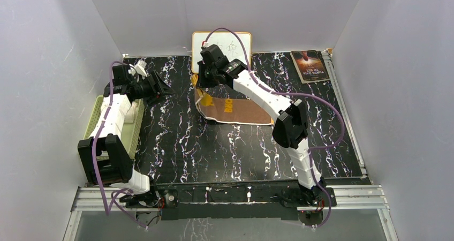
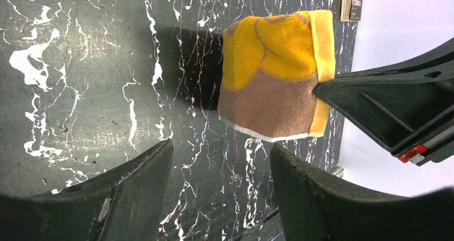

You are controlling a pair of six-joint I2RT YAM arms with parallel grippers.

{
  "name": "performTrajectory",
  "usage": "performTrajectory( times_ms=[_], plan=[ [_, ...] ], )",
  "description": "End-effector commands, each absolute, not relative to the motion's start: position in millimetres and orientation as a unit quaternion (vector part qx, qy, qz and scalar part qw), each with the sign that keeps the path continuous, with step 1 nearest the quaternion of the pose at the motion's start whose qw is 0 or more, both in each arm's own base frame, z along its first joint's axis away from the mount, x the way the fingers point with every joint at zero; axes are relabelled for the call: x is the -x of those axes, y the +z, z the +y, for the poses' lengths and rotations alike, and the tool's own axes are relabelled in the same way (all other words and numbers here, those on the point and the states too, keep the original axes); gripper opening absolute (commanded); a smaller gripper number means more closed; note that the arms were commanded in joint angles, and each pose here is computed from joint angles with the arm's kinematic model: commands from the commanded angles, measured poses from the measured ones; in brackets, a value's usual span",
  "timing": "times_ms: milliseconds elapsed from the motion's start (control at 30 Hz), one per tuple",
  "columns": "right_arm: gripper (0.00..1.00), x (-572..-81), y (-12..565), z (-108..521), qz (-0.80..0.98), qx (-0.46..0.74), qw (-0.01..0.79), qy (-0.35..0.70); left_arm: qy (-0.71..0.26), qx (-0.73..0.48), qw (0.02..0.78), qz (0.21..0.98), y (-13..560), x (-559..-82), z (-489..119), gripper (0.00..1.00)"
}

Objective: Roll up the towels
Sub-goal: Fold the towel at the center of the board.

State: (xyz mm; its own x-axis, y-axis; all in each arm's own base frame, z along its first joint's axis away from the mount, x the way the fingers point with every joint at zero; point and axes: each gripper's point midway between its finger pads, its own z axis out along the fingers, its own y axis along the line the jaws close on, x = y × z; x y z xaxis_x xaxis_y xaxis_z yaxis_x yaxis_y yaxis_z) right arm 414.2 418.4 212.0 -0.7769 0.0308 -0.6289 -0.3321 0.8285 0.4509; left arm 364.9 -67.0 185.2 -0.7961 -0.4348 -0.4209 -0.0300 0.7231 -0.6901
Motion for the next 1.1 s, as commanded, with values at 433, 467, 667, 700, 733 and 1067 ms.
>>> performTrajectory(
  times_ms=[433, 467, 667, 700, 733, 1067],
  plan=[
    [0.0, -414.7, 221.5, 325.1, 0.89, 0.028, 0.35, 0.293, -0.353, 0.122, 0.281, 0.884, 183.4, -360.0, -67.4, 0.65],
    [0.0, -413.0, 217.2, 312.5, 0.892, 0.022, 0.349, 0.285, -0.353, 0.122, 0.278, 0.885, 181.5, -360.7, -68.0, 0.65],
    [0.0, -404.3, 201.3, 246.3, 0.898, -0.013, 0.355, 0.259, -0.348, 0.115, 0.262, 0.893, 172.9, -363.8, -79.5, 0.63],
    [0.0, -404.0, 196.8, 236.1, 0.9, -0.019, 0.355, 0.254, -0.344, 0.113, 0.26, 0.895, 171.1, -364.2, -82.6, 0.63],
    [0.0, -403.1, 193.2, 227.1, 0.901, -0.023, 0.354, 0.25, -0.338, 0.11, 0.257, 0.898, 168.7, -364.9, -85.6, 0.63],
    [0.0, -394.8, 150.7, 154.1, 0.917, -0.054, 0.334, 0.21, -0.317, 0.084, 0.231, 0.916, 151.9, -372.5, -119.4, 0.63]
  ],
)
